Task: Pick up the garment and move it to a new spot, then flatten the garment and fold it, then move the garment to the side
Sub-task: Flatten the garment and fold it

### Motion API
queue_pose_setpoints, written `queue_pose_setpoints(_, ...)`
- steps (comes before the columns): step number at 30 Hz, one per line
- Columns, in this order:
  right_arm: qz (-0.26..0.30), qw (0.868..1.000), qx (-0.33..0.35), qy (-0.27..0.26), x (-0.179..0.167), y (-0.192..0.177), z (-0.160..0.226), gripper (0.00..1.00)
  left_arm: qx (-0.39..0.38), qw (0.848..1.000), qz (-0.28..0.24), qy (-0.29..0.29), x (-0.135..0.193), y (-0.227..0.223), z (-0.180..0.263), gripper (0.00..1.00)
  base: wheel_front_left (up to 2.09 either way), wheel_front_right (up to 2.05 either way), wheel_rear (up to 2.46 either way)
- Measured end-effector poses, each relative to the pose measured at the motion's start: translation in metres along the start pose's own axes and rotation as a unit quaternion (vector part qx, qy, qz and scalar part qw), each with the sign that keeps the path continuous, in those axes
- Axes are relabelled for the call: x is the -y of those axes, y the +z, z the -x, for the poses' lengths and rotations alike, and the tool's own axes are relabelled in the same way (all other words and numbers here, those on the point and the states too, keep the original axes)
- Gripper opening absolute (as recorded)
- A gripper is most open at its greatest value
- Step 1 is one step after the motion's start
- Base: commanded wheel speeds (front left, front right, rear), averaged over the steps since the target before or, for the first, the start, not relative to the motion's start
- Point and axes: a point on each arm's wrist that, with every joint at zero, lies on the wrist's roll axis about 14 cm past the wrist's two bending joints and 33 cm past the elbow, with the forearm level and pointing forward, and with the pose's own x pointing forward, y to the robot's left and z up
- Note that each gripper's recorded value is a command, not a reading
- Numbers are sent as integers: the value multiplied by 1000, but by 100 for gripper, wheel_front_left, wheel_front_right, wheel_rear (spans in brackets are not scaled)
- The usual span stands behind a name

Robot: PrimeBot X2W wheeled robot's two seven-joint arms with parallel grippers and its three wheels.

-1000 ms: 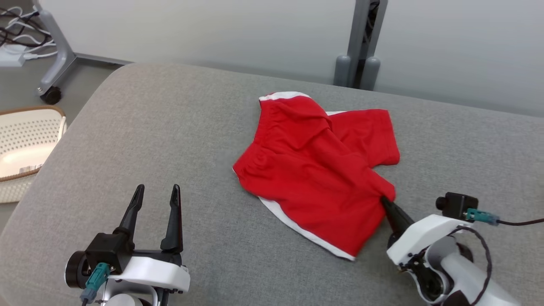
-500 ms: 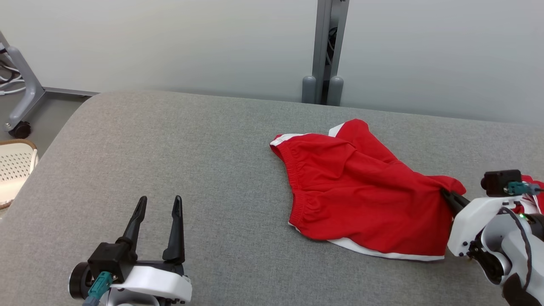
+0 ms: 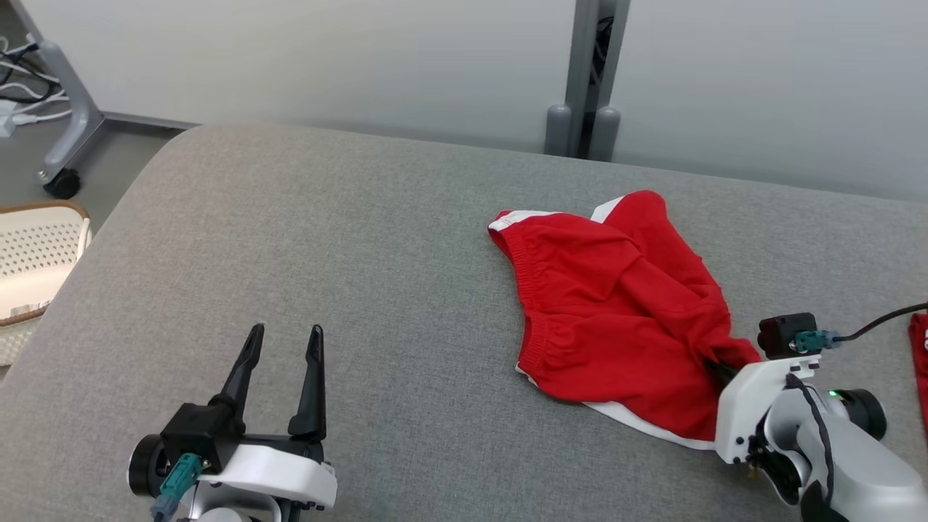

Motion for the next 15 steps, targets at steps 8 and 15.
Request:
queue_pose_setpoints(8,10,998,3,-62,41,-5,3,38,-6,1000,-4,2,-2,-4,-1,100,0,0,0)
queue_pose_setpoints(15,-17,995,35,-89,54,0,19,100,-3,1000,-1,-20,12,-3,-5,100,0,0,0)
